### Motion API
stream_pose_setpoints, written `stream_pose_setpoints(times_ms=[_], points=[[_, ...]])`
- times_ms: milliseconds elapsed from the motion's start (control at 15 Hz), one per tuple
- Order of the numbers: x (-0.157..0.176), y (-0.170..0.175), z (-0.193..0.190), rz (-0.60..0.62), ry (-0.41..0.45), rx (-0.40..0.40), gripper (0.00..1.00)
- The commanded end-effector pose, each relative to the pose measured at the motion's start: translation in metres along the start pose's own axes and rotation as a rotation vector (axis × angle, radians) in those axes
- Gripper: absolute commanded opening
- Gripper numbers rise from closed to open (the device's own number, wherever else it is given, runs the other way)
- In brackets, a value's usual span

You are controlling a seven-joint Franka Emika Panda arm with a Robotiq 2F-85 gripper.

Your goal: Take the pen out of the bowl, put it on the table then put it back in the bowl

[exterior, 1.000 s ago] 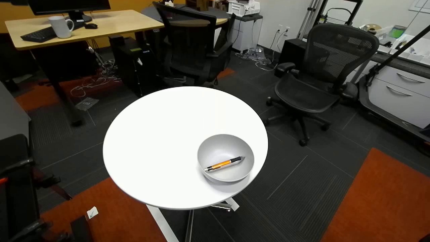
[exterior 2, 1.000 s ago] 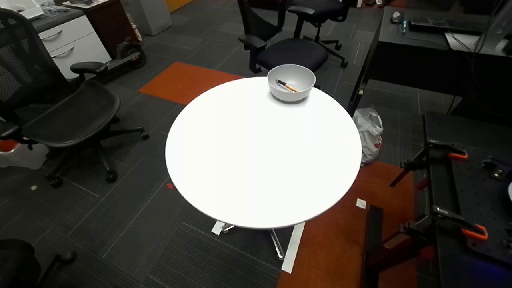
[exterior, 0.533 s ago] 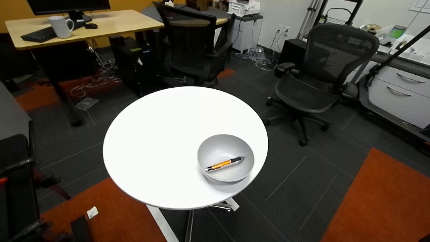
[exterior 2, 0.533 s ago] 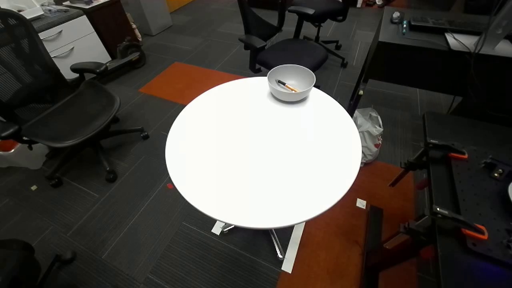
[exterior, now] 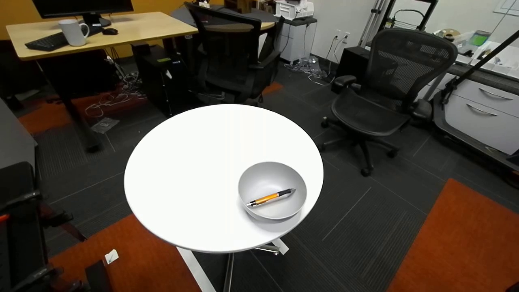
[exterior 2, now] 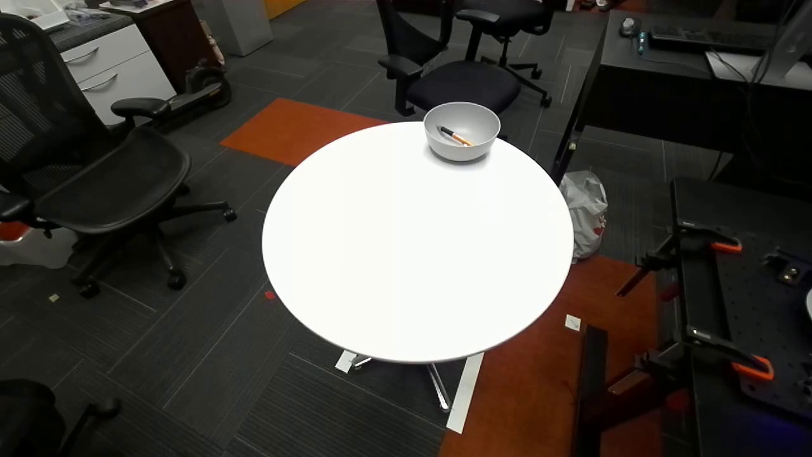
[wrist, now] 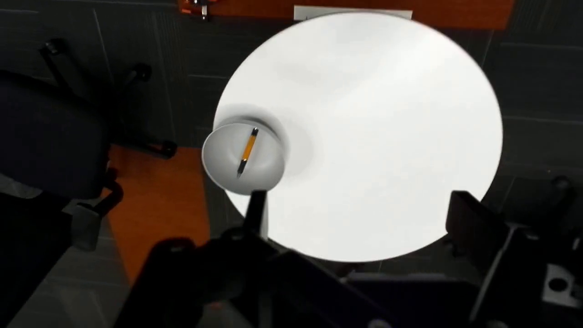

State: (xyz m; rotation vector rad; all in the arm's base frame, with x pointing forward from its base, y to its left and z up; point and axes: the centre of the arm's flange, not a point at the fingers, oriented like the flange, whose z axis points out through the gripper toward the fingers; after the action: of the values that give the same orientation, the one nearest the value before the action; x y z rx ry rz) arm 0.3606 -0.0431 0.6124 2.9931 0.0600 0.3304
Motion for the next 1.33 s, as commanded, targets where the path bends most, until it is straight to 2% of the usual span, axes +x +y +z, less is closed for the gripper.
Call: stream_pose_setpoints(times_ms=[0, 200, 333, 733, 1267], points=[[0.013, 0.068, 0.023, 0.034, 0.099, 0.016, 1.0], [0.027, 0.117, 0.049, 0.071, 0.162, 0.029, 1.0], [0.038, 0.135, 0.071, 0.08, 0.179, 0.038, 1.0], [0.069, 0.143, 0.132, 0.087, 0.158, 0.049, 1.0], [0.087, 0.17, 0.212, 0.222, 0.199, 0.059, 1.0]])
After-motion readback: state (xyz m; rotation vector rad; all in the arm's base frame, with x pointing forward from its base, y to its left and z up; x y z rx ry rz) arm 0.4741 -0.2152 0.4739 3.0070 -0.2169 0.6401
